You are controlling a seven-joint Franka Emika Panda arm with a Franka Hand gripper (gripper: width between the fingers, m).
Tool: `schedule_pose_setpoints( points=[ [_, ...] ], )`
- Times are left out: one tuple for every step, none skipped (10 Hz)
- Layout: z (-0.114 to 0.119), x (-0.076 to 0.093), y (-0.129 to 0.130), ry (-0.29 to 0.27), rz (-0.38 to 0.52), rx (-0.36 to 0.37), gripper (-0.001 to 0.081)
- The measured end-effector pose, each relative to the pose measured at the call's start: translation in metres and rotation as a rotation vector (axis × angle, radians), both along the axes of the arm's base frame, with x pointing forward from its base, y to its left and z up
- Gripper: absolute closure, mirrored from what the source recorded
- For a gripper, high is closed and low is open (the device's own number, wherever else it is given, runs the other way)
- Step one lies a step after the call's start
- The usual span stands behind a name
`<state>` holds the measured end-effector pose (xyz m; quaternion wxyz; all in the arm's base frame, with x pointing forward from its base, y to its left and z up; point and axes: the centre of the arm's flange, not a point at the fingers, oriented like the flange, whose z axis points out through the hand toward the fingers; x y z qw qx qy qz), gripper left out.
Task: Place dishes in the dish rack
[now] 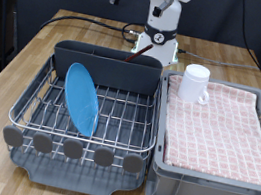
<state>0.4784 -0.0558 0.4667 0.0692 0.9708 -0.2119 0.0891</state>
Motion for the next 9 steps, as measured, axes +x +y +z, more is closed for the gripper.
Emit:
schedule_pose_setpoints(
  points=[
    [-0.003,-0.001,0.007,0.007,0.007,0.009,0.0004],
    [-0.008,-0.002,0.019,0.016,0.028,0.009,0.0004],
    [-0.012,-0.004,0.036,0.026,0.05,0.005,0.0004],
    [-0.015,-0.007,0.055,0.039,0.074,0.0,0.0004],
    [-0.017,-0.009,0.074,0.054,0.093,0.007,0.0004],
    [-0.019,-0.013,0.094,0.074,0.111,0.028,0.0004],
    [-0.021,-0.017,0.113,0.098,0.125,0.053,0.0004],
    [-0.023,-0.022,0.131,0.121,0.134,0.067,0.0004],
    [-0.025,-0.027,0.151,0.137,0.145,0.073,0.0004]
  ],
)
